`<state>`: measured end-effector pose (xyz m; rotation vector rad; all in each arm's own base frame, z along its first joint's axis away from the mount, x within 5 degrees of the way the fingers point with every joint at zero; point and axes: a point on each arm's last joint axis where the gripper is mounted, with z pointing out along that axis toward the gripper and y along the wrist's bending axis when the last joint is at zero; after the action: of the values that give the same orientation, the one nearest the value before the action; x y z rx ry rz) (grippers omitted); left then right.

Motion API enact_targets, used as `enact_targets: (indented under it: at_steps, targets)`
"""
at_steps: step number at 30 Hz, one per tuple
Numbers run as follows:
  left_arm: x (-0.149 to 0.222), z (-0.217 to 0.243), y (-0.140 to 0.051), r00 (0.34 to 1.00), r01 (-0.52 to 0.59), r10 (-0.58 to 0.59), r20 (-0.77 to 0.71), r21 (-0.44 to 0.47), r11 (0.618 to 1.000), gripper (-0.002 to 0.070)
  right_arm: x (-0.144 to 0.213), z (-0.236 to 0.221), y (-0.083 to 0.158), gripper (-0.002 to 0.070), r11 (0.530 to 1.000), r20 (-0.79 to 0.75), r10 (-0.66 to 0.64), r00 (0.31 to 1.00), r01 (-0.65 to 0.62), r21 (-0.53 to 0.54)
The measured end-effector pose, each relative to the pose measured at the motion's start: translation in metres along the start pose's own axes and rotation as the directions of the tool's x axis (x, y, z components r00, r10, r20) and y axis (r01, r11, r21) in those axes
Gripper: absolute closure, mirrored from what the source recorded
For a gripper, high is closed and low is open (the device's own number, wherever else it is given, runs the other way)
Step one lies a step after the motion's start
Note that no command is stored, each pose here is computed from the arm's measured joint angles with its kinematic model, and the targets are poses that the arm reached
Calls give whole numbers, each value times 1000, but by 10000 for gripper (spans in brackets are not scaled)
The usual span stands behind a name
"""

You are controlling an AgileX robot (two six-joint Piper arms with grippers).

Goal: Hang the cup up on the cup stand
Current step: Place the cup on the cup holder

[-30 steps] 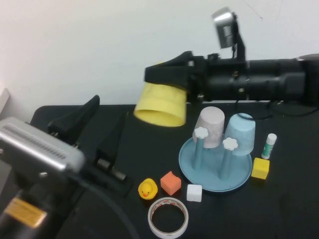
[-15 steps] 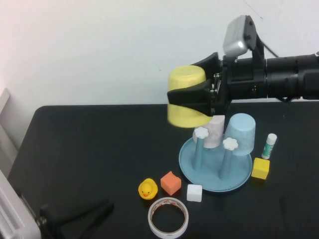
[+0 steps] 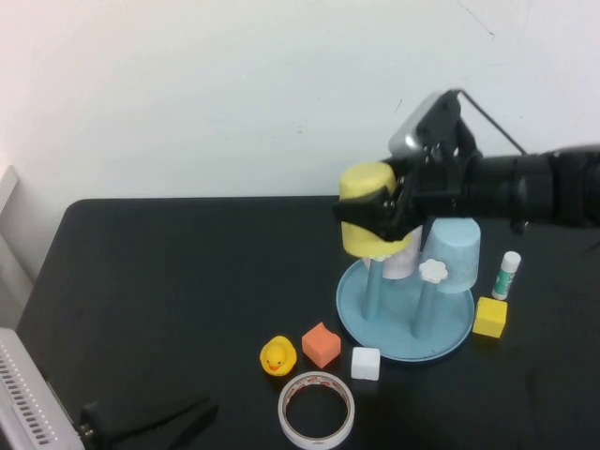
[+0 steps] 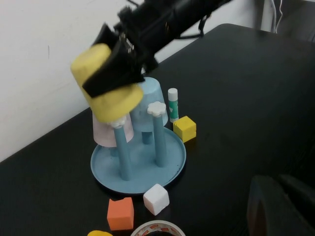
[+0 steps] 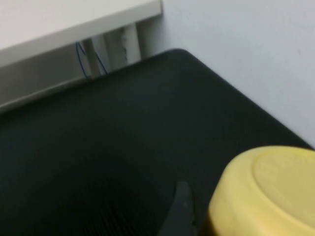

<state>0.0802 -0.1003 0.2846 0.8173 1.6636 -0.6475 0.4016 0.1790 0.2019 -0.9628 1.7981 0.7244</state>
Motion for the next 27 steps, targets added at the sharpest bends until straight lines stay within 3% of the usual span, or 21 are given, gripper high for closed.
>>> enact_targets:
  at_steps: [6,20,27]
  targets:
    - [0,0,0,1000,0,0,-5,2,1000,675,27,15,-7,86,1000,-39,-26,999,26,8]
    - [1,0,0,1000,-30,30,-6,0,1000,675,43,23,-14,86,999,-81,-30,996,33,36]
    - [4,0,-2,998,-44,45,-45,20,999,675,42,23,-14,33,999,-77,26,997,-23,42]
